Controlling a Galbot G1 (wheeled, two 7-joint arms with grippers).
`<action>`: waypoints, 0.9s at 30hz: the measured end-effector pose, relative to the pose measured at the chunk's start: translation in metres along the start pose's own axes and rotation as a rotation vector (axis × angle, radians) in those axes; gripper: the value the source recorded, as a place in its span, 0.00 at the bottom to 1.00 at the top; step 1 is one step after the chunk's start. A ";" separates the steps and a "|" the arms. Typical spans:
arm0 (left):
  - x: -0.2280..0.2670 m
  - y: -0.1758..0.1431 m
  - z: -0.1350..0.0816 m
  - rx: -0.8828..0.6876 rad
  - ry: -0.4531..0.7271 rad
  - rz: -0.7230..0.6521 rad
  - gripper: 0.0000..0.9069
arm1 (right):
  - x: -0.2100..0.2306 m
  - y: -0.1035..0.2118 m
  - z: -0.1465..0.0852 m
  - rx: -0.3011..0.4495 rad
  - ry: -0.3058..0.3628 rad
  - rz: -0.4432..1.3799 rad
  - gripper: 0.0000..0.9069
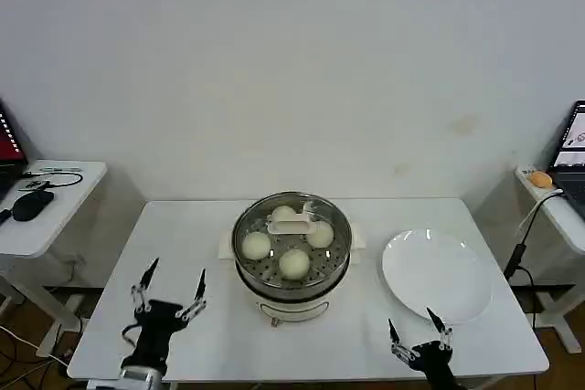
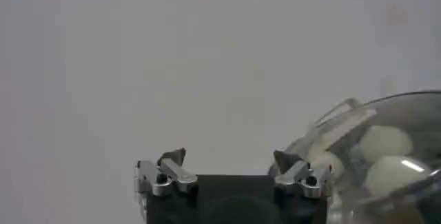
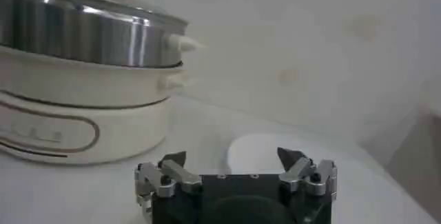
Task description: Take steamed baozi put them in steamer then cover it.
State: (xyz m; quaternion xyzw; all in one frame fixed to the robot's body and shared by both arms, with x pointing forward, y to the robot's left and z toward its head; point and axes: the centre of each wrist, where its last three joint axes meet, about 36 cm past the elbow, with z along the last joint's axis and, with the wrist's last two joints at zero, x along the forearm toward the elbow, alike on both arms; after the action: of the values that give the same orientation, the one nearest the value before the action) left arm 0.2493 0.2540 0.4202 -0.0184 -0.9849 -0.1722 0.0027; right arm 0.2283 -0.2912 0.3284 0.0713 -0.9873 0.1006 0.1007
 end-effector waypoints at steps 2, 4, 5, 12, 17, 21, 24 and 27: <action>0.007 0.001 0.008 0.030 0.024 -0.008 1.00 | 0.005 -0.003 -0.005 -0.008 0.004 -0.003 1.00; 0.015 0.001 0.016 0.053 0.053 -0.016 1.00 | 0.010 -0.005 -0.010 -0.018 0.008 -0.005 1.00; 0.018 0.002 0.020 0.061 0.065 -0.021 1.00 | 0.012 -0.005 -0.013 -0.023 0.009 -0.007 1.00; 0.037 0.006 0.037 0.079 0.121 -0.055 1.00 | 0.022 -0.002 -0.028 -0.057 -0.008 -0.009 1.00; 0.047 0.006 0.047 0.084 0.146 -0.059 1.00 | 0.026 0.003 -0.034 -0.078 -0.015 -0.016 1.00; 0.051 0.005 0.051 0.090 0.156 -0.064 1.00 | 0.027 0.006 -0.037 -0.090 -0.012 -0.017 1.00; 0.052 0.004 0.053 0.091 0.165 -0.074 1.00 | 0.027 0.008 -0.040 -0.098 -0.010 -0.015 1.00; 0.054 0.005 0.054 0.088 0.178 -0.081 1.00 | 0.027 0.011 -0.043 -0.106 -0.003 -0.014 1.00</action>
State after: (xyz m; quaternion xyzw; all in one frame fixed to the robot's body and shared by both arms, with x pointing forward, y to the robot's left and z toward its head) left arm 0.1955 0.2791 0.3720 0.0369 -0.9873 -0.1298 0.0841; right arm 0.2079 -0.2745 0.3734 0.0730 -0.9908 0.0471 0.1034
